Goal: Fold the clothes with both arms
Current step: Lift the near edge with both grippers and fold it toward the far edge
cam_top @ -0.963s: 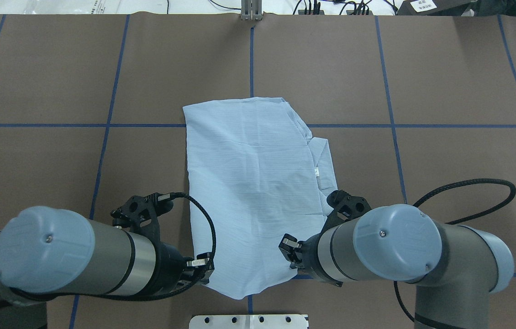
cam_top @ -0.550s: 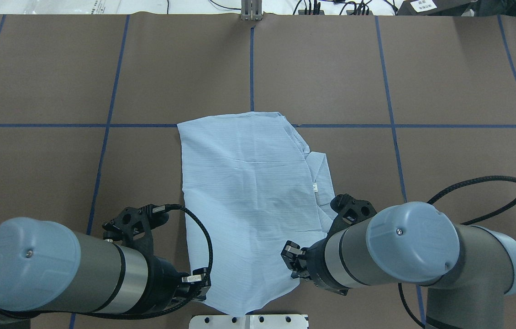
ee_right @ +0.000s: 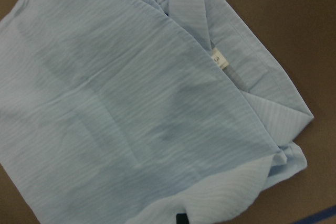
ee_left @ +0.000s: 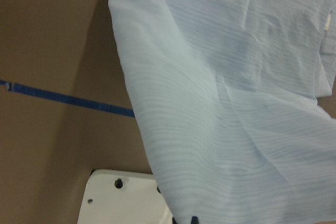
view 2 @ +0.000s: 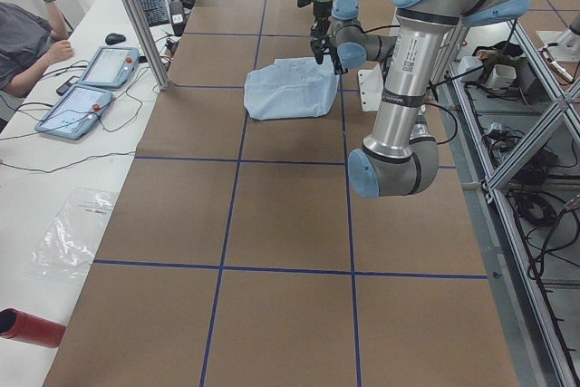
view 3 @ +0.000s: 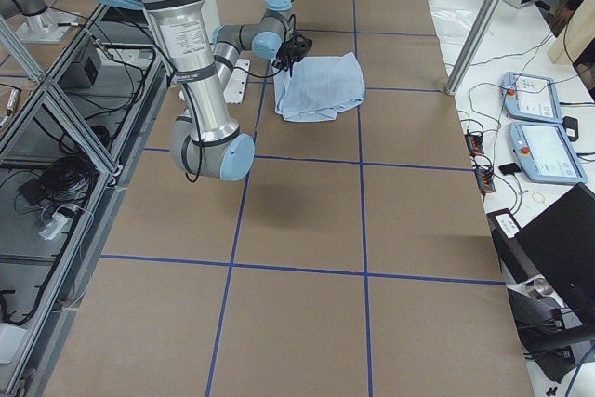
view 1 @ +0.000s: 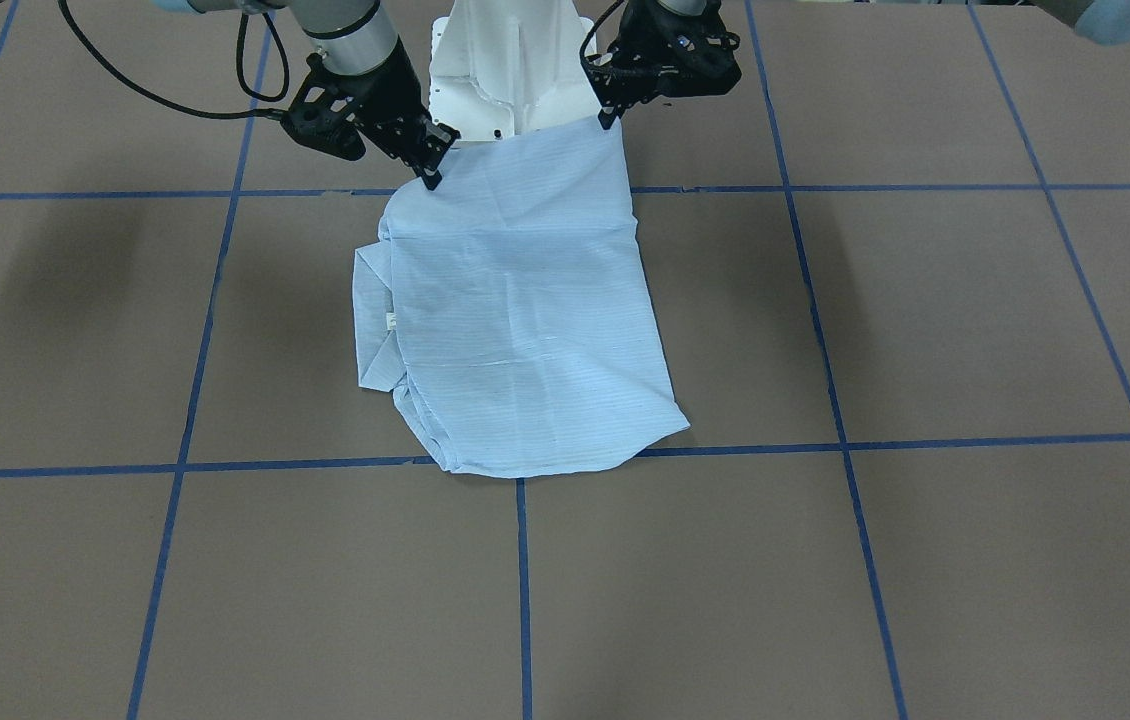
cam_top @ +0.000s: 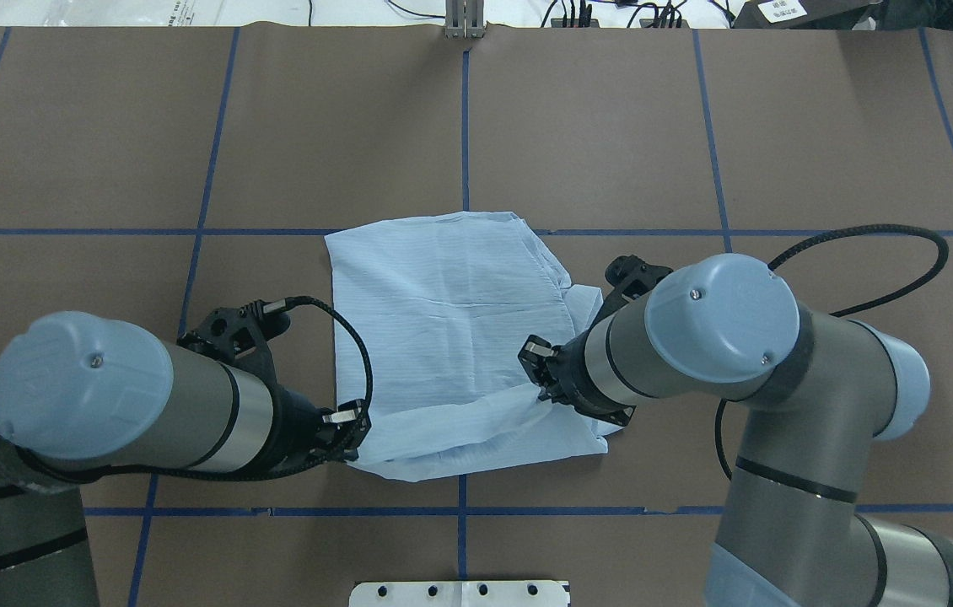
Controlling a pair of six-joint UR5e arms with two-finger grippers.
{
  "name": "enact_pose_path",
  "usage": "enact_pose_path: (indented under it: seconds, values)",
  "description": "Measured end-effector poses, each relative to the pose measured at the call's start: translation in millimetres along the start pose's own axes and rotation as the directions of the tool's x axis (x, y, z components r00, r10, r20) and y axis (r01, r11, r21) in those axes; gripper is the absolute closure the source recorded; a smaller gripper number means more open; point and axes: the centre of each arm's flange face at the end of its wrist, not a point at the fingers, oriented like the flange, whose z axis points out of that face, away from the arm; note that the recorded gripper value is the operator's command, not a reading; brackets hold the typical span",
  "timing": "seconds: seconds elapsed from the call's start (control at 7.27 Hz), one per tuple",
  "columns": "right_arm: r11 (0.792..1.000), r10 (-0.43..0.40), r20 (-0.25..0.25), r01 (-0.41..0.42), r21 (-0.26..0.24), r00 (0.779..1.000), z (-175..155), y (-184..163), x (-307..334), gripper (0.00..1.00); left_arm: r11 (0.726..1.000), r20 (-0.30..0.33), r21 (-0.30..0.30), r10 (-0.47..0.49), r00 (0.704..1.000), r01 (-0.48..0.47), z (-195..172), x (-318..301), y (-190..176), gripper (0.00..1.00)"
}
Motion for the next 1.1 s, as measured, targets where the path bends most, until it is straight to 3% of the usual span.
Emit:
enact_pose_path:
  seconds: [0.28, 0.69, 1.1]
  values:
    - [0.998, -0.001, 0.003, 0.001, 0.058, 1.0, 11.7, -38.8, -29.0, 1.0, 0.996, -0.013, 0.081, -0.042, 0.999, 0.043, 0.2, 20.1, -50.0, 1.0]
    - [0.994, -0.004, 0.075, -0.004, 0.105, 0.997, 31.9, -89.8, -70.0, 1.0, 0.98, -0.004, 0.187, -0.062, 0.998, 0.062, 20.1, 38.2, -135.0, 1.0]
    - [0.989, -0.001, 0.09, -0.012, 0.15, 0.996, 32.8, -125.8, -108.0, 1.0, 0.969, -0.011, 0.241, -0.056, 0.998, 0.057, 40.4, 36.0, -201.2, 1.0]
